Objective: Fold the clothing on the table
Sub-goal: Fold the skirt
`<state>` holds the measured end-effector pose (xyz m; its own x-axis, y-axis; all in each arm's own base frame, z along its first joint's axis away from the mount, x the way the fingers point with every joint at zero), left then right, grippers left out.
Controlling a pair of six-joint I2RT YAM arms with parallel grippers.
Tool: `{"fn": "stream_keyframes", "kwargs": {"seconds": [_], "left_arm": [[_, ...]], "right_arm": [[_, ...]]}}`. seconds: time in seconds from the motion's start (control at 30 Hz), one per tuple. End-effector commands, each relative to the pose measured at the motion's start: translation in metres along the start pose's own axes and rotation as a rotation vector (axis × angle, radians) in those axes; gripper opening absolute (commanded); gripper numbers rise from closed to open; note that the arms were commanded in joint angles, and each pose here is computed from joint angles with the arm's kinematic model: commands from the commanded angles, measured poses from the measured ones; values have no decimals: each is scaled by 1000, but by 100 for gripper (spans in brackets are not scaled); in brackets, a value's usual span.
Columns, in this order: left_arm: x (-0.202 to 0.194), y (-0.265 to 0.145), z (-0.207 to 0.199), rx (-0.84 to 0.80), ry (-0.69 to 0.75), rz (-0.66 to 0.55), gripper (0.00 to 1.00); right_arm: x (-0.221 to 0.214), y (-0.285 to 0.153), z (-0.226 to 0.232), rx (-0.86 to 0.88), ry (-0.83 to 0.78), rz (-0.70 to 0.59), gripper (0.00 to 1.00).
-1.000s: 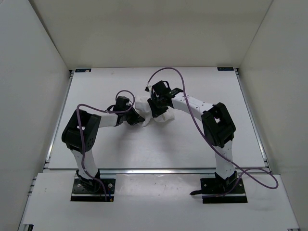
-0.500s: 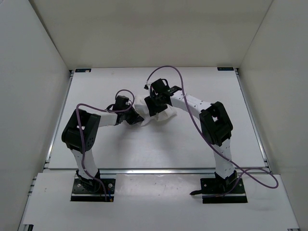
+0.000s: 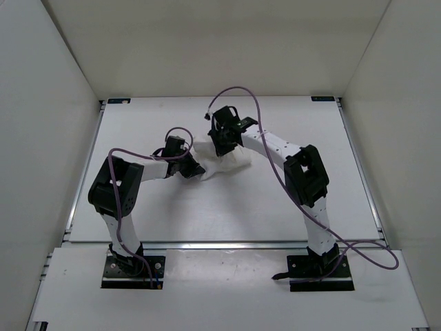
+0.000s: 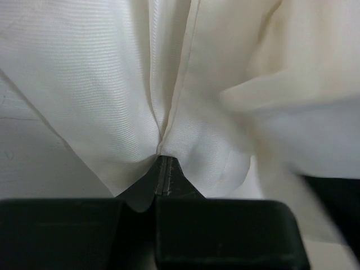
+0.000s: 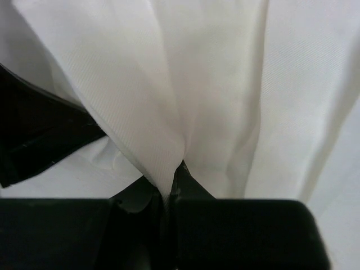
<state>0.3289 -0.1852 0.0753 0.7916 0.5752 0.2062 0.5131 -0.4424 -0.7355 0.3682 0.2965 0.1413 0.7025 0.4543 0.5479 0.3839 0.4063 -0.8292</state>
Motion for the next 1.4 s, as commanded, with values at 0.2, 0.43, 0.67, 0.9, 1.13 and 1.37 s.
{"fn": "stream_keyframes", "kwargs": {"seconds": [0.2,0.43,0.67,0.9,1.13,1.37], "left_arm": [[-7,0,17,121,30,6,0],[-3,-5,24,114,4,2,0],[-4,-6,30,116,-15,9,0],[3,-14,31,90,-38,2,0],[25,-48,18,33,-8,-39,0],[66,-108,-21,-155,157,-95,9]], "right_arm": [[92,-47,3,33,26,-304,0],[55,-9,38,95,0,-166,0],[38,18,42,167,50,-85,12],[59,-10,40,147,26,-101,91],[98,-77,20,123,54,-313,99],[70,-71,-27,-24,120,-318,3]]}}
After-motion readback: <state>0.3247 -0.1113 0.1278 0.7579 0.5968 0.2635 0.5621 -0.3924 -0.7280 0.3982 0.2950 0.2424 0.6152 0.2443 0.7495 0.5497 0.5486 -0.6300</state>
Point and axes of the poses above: each gripper's point midway between its finger pads, its own y axis out along the fingers, its own z axis along the line the jaws close on, x = y × z, the point moved 8 cm from there along -y, back along the fingers, and after that the axes turned 1 degree about -y, right-handed, at the moved point
